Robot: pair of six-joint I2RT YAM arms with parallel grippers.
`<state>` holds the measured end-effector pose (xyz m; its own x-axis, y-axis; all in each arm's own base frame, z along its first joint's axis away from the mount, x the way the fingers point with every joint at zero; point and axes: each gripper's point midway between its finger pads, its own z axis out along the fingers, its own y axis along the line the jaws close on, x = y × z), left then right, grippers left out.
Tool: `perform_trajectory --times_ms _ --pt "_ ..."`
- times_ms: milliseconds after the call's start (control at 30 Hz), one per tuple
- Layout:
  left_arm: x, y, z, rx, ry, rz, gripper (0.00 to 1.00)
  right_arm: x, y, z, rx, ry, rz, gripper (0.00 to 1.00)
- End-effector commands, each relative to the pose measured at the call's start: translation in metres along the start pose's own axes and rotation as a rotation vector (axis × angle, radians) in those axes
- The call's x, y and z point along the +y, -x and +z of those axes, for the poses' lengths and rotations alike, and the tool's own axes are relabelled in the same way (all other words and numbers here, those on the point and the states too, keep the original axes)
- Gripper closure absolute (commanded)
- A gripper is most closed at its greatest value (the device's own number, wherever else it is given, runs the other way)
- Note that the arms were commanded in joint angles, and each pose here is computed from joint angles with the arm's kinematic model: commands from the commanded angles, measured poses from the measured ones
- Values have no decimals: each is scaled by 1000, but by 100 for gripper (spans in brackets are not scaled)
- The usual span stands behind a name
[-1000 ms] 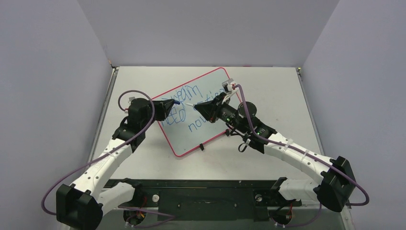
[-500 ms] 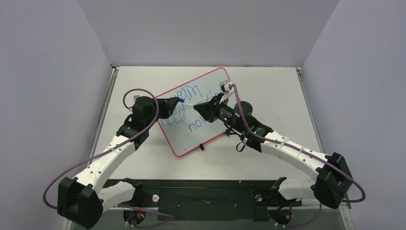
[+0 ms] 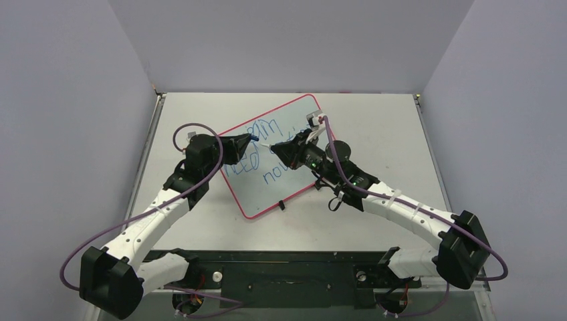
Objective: Write a sentence on the whiteboard
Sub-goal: Close the whiteboard marker at the center of the board.
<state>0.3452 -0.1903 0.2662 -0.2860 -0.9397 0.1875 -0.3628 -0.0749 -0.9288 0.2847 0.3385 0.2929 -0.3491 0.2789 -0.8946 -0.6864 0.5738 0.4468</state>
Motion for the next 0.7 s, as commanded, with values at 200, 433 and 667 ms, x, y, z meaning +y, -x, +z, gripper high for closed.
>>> perform_trajectory --times_ms 200,433,667 --pt "-44 -11 -11 21 -119 0 100 5 32 11 -97 8 16 100" --pt "-34 -11 -10 16 -82 1 100 5 34 12 -101 10 18 100" --pt "-32 -13 -10 19 -76 3 100 6 36 12 -106 11 20 100"
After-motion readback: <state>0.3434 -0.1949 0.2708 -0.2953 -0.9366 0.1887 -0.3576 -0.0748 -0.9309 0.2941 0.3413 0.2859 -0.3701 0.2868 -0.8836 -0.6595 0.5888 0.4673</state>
